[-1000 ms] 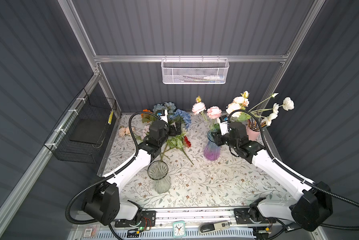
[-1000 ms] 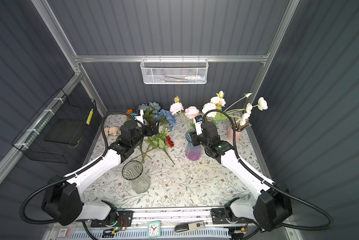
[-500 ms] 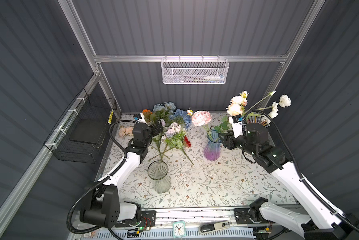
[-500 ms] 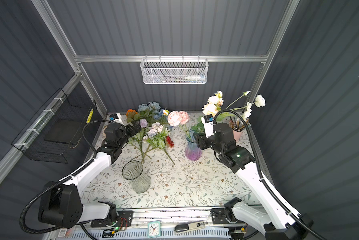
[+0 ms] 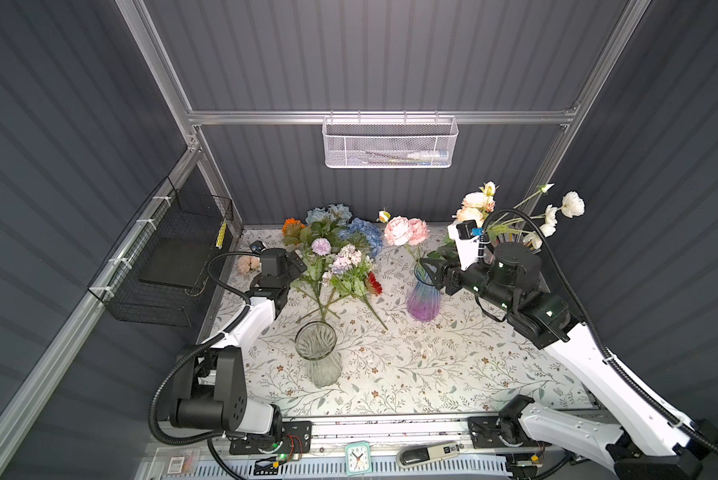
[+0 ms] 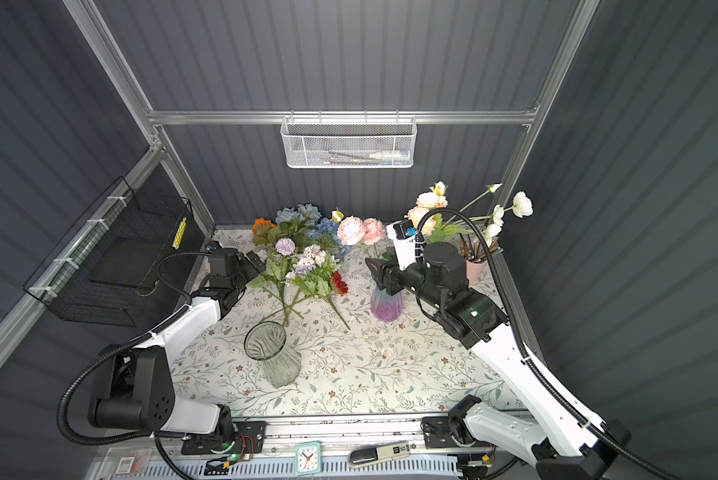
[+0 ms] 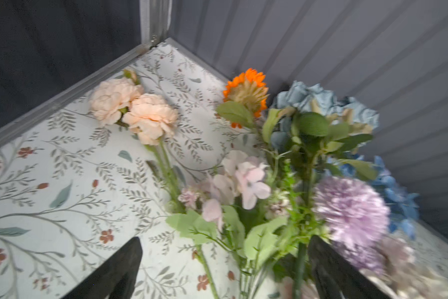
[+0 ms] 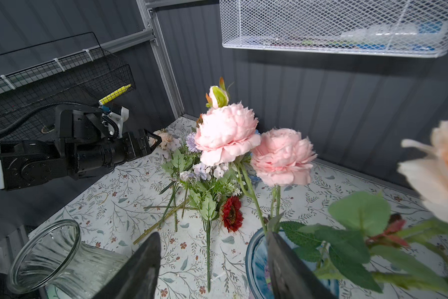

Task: Arrange the flowers into the vase
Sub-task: 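Move the left gripper to the peach carnations at the pile's far corner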

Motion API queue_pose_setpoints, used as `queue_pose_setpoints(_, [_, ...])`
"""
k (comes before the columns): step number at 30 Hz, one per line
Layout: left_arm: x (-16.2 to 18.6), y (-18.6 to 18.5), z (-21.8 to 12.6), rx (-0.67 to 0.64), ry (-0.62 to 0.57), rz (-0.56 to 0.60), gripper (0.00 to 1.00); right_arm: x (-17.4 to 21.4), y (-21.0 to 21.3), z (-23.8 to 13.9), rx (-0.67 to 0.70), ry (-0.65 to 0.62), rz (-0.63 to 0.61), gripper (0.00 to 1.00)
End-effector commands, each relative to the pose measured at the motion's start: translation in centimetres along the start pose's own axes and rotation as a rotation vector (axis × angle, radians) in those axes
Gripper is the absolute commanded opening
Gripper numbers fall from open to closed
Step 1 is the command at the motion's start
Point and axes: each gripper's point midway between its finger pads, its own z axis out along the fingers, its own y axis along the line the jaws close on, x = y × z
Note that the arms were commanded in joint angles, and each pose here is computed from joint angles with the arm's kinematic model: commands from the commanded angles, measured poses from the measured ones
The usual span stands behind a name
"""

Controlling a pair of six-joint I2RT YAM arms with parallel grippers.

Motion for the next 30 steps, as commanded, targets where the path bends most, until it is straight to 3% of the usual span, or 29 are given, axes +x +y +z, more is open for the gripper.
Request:
queue_pose_setpoints(1, [-0.7,2.8,1.2,-0.17,0.003,0.075,1.0,-3.1,0.6,-0.2,-0.02,-0.111,-0.038,0.67])
queue_pose_setpoints(8, [0.1,5.4,6.4,-0.298,0.085,0.089,0.99,-2.7,0.2,-0.1,0.004,-0.137,-0.071,0.69])
queue_pose_setpoints(15, [0.4,6.8,10.3,-0.347,0.118,-0.001,0.8,-2.0,-0.4,-0.6,0.04,-0.137,-0.104,0.71])
queue_pose_setpoints(23, [1.4,6.9,14.2,-0.37,0.182,-0.017,0.77,-1.6,-0.8,-0.9,0.063,-0.135,-0.124,0.73])
queue_pose_setpoints(30, [3.6,9.4,13.9,-0.404,0.255,0.017,0.56,-1.6,-1.2,-0.8,0.087,-0.141,-0.143,0.74])
